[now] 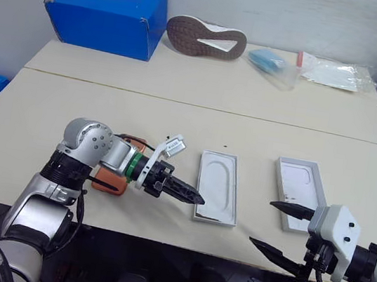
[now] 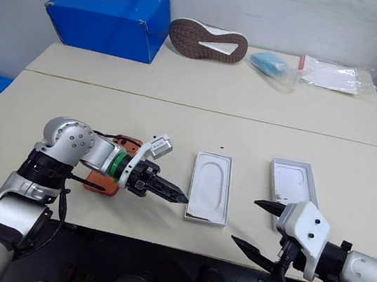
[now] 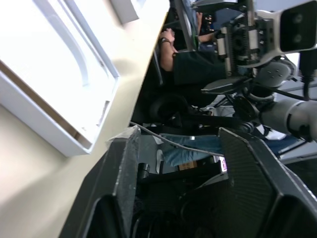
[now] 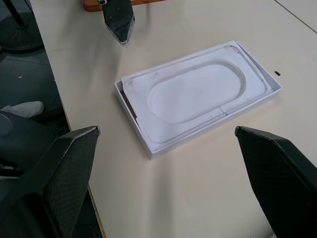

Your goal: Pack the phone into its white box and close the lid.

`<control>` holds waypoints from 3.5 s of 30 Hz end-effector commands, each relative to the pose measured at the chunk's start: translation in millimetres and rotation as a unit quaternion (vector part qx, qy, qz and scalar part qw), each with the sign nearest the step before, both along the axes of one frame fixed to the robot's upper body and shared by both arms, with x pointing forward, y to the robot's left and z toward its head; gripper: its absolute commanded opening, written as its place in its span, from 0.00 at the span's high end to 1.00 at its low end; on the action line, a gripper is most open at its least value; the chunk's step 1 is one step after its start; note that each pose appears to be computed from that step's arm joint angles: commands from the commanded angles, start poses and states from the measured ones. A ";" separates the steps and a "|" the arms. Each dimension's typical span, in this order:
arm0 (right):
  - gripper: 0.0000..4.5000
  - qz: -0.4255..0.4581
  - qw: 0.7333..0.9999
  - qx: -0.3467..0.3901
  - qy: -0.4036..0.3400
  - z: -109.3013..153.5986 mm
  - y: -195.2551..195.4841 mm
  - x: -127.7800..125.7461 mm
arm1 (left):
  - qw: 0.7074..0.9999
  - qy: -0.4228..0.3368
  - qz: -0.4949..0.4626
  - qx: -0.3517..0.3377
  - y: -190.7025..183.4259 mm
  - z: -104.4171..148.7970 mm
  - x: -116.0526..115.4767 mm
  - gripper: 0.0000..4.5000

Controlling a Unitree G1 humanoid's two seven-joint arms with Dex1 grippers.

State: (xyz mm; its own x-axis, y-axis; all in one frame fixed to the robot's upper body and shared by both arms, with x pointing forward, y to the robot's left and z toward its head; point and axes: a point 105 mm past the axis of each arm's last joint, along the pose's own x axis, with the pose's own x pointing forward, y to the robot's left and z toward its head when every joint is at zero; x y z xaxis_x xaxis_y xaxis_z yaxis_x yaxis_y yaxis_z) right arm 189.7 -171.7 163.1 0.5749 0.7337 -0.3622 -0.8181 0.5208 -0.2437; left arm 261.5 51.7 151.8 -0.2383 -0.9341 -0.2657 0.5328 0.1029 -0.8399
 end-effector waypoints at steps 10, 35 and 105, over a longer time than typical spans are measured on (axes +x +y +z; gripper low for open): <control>0.00 0.015 1.000 0.000 -0.017 2.3 6.7 -0.7 | 0.973 -0.227 -0.031 -0.007 -8.2 -4.9 8.1 0.53; 0.00 0.000 1.000 0.005 -0.024 3.5 6.7 2.4 | 0.872 -0.468 -0.136 0.043 -30.5 -41.6 35.2 0.99; 0.99 0.274 0.959 -0.044 -0.061 -42.9 204.6 113.7 | 0.950 -0.038 0.194 0.241 220.5 -47.7 23.7 0.00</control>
State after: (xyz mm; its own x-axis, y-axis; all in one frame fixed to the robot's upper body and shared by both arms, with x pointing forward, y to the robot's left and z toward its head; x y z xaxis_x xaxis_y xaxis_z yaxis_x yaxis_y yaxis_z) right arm 305.2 25.3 113.3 0.1614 0.8972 -0.4110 -0.9393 0.0119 -0.3429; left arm 299.4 277.2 131.2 0.2292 -0.7143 -0.6612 0.5085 0.6671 -0.5445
